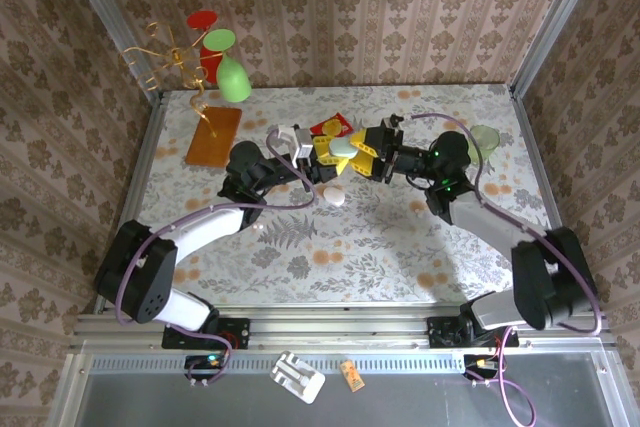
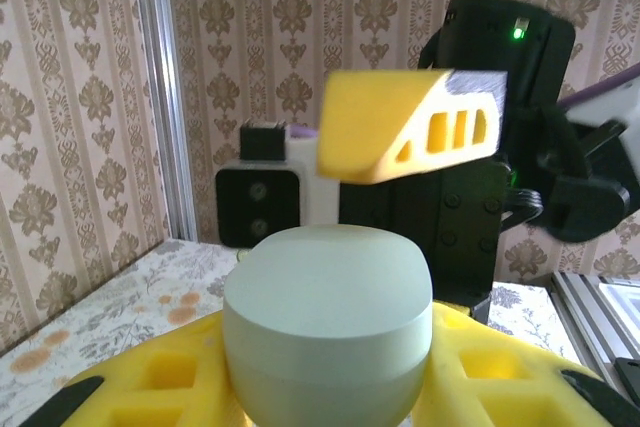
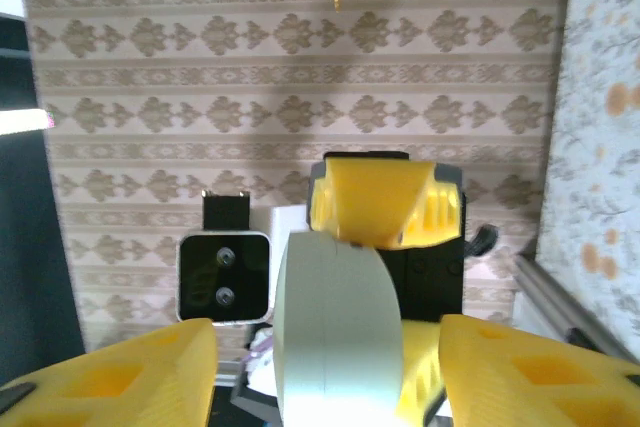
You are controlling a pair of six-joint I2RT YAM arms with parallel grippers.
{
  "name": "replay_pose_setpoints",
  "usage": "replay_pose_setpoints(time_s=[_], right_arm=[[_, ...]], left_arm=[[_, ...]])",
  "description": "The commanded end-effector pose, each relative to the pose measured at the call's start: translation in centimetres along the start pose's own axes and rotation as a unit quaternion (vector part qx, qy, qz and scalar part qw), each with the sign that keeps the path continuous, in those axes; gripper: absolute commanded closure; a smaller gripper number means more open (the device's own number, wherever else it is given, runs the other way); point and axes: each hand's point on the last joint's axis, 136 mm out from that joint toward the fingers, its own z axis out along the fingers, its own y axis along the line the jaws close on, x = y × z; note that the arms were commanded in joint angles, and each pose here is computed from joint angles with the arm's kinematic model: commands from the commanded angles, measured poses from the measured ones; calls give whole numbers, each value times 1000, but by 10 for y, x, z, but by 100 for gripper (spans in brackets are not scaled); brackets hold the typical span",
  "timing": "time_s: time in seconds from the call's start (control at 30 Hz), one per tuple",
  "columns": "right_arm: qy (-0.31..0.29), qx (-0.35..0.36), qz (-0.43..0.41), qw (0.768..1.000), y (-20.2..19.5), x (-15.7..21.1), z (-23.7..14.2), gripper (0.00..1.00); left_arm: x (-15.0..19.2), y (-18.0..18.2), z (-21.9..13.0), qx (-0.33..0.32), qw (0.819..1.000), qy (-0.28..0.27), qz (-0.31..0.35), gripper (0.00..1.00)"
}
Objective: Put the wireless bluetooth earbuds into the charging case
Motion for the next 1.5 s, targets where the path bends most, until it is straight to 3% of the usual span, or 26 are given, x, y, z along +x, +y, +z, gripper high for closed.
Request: replay_pose_setpoints(time_s=[0.0,0.1,0.2,0.33,0.47,0.7,0.97,1.27,1.47], right_arm=[[-18,83,-105,991,-2,1,-11,31],[-17,119,-190,974,4,4,-17,23],[6,146,-299,943,7,8,-20,12],[25,181,-420,889,12,6,-19,8],[45,173,-463,868,21,7,-8,8],[64,174,-466,865,14,7,10,8],[43,198,-453,868,8,-3,10,10],[-15,246,-485,839,8,-29,1,12],[-11,236,-485,842,11,-32,8,13]], left_arm=[[-23,-3,-6,-6,1000,-17,8,73],[-22,-2,-11,-11,999,-16,-28,75],[-22,-3,-14,-16,998,-13,-61,75],[-27,-4,-20,-34,995,-19,-89,76],[-28,-13,-24,-35,996,-7,-83,76],[-30,-18,-25,-34,995,4,-96,76],[-32,-23,-24,-20,995,9,-96,76],[-36,-33,-24,6,995,11,-99,76],[-36,-38,-27,10,997,15,-82,76]])
